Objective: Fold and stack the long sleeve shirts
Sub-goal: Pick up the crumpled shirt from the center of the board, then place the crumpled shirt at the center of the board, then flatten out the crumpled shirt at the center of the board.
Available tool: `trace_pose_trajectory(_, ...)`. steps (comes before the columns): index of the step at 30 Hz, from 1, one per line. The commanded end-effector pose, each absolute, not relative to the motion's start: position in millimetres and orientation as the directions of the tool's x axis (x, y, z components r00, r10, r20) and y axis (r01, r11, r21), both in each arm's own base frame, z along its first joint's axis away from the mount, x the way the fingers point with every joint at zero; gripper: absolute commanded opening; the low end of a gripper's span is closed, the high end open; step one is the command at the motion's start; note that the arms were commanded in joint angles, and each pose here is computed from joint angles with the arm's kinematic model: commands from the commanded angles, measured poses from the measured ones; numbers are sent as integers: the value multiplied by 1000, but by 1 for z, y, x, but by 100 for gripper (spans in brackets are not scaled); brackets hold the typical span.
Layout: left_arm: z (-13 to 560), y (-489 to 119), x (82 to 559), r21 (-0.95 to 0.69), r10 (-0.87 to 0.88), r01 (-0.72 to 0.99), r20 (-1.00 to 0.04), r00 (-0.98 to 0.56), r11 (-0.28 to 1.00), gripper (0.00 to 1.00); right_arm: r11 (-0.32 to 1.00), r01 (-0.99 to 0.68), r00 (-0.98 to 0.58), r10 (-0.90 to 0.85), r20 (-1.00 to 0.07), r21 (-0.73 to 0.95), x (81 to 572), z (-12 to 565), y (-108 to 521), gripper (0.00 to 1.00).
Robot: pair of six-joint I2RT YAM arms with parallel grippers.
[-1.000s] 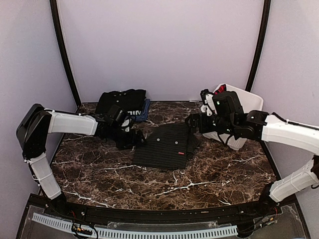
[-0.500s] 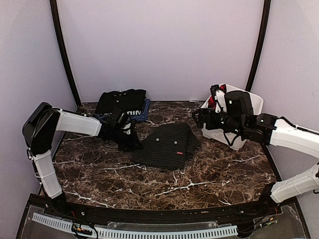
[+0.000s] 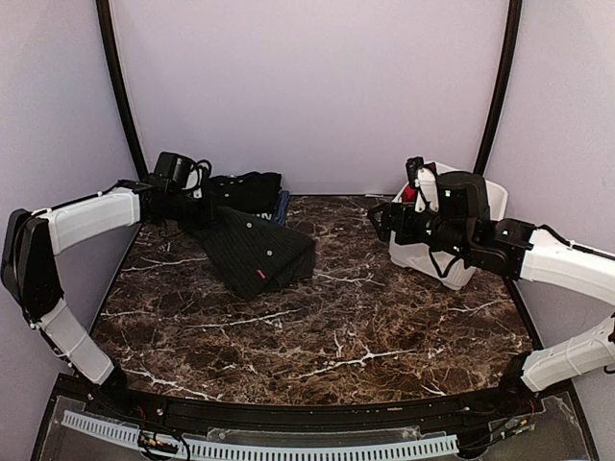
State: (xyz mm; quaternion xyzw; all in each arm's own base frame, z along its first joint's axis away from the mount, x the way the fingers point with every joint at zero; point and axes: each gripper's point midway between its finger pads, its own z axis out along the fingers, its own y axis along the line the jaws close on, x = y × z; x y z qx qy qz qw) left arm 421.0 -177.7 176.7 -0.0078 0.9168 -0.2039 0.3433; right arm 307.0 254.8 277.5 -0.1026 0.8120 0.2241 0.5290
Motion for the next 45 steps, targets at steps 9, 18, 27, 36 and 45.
trace_pose_trajectory(9, 305, -261, 383, -338, 191, 743, -829, -525, 578, 0, 860, -437, -402, 76, -912, 265, 325, 296, 279, 88)
trace_pose_trajectory(18, 201, -335, 272, -616, 358, 718, -623, -696, 324, 0, 858, -444, -420, 56, -906, 259, 328, 290, 284, 88)
trace_pose_trajectory(27, 160, -342, 195, -725, 482, 647, -491, -726, 237, 23, 824, -504, -499, -34, -866, 259, 326, 251, 307, 87)
trace_pose_trajectory(36, 222, -328, 195, -676, 367, 718, -633, -681, 165, 76, 744, -591, -617, -165, -770, 313, 312, 193, 339, 80)
trace_pose_trajectory(45, 196, -292, 261, -655, 215, 599, -573, -791, 460, 73, 702, -630, -670, -277, -688, 331, 296, 148, 366, 77)
